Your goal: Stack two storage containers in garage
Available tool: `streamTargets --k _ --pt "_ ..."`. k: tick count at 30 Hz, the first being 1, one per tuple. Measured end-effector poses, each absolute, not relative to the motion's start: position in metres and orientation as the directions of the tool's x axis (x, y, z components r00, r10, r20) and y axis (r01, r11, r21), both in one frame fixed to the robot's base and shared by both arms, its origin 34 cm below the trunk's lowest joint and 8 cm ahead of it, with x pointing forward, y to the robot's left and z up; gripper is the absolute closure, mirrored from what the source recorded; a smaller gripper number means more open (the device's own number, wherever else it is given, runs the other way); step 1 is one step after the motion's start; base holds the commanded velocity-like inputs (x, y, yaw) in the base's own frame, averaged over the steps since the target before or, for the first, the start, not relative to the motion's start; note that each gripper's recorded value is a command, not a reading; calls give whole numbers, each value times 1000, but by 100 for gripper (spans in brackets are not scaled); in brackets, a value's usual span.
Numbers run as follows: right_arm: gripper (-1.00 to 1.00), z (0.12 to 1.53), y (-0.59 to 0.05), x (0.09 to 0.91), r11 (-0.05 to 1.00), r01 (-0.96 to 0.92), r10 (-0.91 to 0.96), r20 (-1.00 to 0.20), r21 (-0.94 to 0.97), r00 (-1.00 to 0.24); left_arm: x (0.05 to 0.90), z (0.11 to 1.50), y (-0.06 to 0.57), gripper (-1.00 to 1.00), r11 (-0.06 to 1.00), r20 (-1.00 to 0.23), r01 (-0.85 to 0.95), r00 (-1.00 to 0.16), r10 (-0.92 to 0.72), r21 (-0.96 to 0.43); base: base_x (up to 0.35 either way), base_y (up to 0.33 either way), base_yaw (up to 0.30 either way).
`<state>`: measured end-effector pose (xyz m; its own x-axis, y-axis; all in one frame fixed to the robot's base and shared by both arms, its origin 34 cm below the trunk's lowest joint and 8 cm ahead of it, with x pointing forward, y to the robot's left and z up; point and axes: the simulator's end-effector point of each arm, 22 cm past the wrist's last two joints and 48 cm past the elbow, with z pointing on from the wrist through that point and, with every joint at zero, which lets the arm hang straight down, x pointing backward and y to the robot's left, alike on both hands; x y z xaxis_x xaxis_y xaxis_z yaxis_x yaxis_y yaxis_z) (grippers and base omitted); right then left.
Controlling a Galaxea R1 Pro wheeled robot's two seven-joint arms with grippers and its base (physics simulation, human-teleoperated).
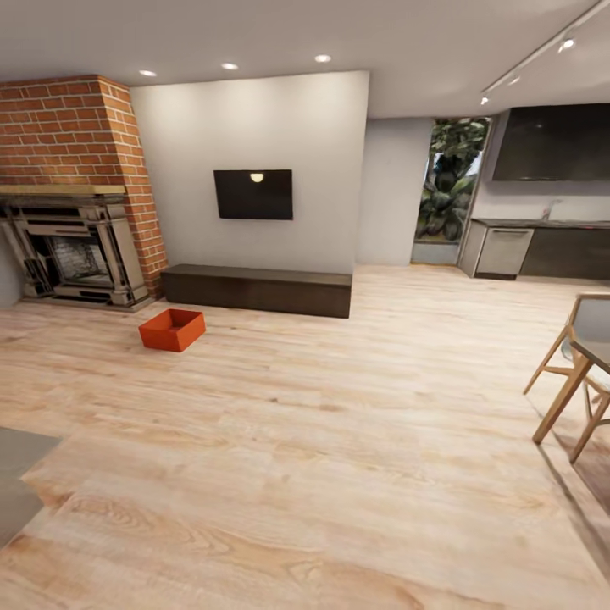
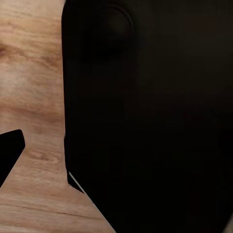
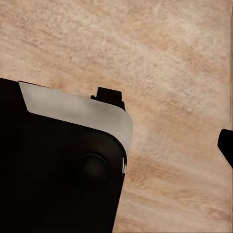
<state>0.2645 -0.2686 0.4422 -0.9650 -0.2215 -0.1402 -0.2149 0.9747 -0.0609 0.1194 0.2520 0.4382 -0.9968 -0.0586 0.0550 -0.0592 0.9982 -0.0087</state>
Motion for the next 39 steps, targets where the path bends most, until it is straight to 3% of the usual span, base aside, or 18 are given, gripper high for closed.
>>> streamTargets --k 39 --pt "-100 442 -269 265 975 -215 -222 -141 -61 -965 119 438 252 -100 998 55 -59 -997 -59 -9 322 0 207"
